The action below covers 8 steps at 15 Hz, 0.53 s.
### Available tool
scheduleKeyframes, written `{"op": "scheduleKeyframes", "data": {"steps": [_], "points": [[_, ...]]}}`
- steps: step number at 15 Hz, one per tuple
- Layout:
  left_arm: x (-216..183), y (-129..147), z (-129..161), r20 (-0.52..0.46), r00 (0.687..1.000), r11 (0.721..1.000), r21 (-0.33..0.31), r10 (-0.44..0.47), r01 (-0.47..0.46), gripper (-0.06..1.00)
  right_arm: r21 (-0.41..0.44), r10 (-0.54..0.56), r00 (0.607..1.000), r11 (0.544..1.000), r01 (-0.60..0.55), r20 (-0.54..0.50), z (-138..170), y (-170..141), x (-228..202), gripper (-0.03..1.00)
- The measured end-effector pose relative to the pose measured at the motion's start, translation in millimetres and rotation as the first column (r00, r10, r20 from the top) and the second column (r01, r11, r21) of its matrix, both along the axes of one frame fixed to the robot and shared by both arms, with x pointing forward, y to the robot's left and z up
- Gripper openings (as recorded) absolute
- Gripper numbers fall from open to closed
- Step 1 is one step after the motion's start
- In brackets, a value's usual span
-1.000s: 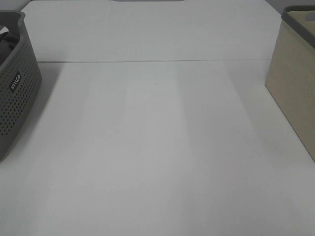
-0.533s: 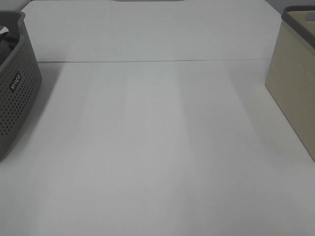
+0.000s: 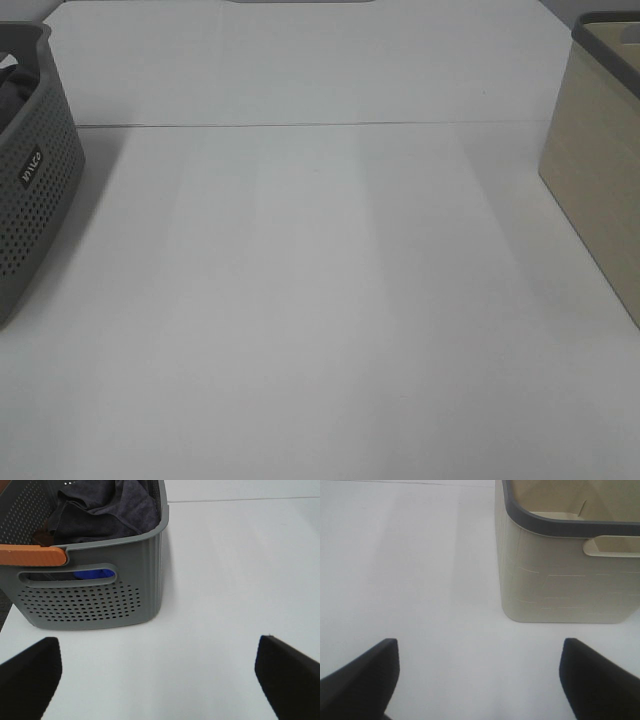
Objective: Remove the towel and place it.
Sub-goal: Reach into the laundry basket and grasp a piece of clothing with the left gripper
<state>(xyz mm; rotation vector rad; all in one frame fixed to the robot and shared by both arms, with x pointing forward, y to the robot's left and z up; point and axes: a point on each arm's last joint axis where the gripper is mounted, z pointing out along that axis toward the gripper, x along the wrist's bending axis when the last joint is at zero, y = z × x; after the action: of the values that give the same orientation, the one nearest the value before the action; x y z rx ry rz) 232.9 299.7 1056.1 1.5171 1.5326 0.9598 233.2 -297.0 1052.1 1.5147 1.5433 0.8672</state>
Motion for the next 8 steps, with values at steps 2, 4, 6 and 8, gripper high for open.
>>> {"op": "scheduleKeyframes", "data": {"steps": [2, 4, 6, 8], "points": [[0.0, 0.0, 0.0, 0.000, 1.000, 1.000, 0.000, 0.000, 0.000, 0.99, 0.000, 0.000, 1.000, 1.000, 0.000, 0.000, 0.0, 0.0, 0.0, 0.85], [0.0, 0.0, 0.0, 0.000, 1.000, 1.000, 0.000, 0.000, 0.000, 0.99, 0.000, 0.000, 1.000, 1.000, 0.000, 0.000, 0.0, 0.0, 0.0, 0.85], [0.0, 0.0, 0.0, 0.000, 1.000, 1.000, 0.000, 0.000, 0.000, 0.99, 0.000, 0.000, 1.000, 1.000, 0.000, 0.000, 0.0, 0.0, 0.0, 0.85], [0.0, 0.0, 0.0, 0.000, 1.000, 1.000, 0.000, 0.000, 0.000, 0.99, 0.000, 0.000, 1.000, 1.000, 0.000, 0.000, 0.0, 0.0, 0.0, 0.85]]}}
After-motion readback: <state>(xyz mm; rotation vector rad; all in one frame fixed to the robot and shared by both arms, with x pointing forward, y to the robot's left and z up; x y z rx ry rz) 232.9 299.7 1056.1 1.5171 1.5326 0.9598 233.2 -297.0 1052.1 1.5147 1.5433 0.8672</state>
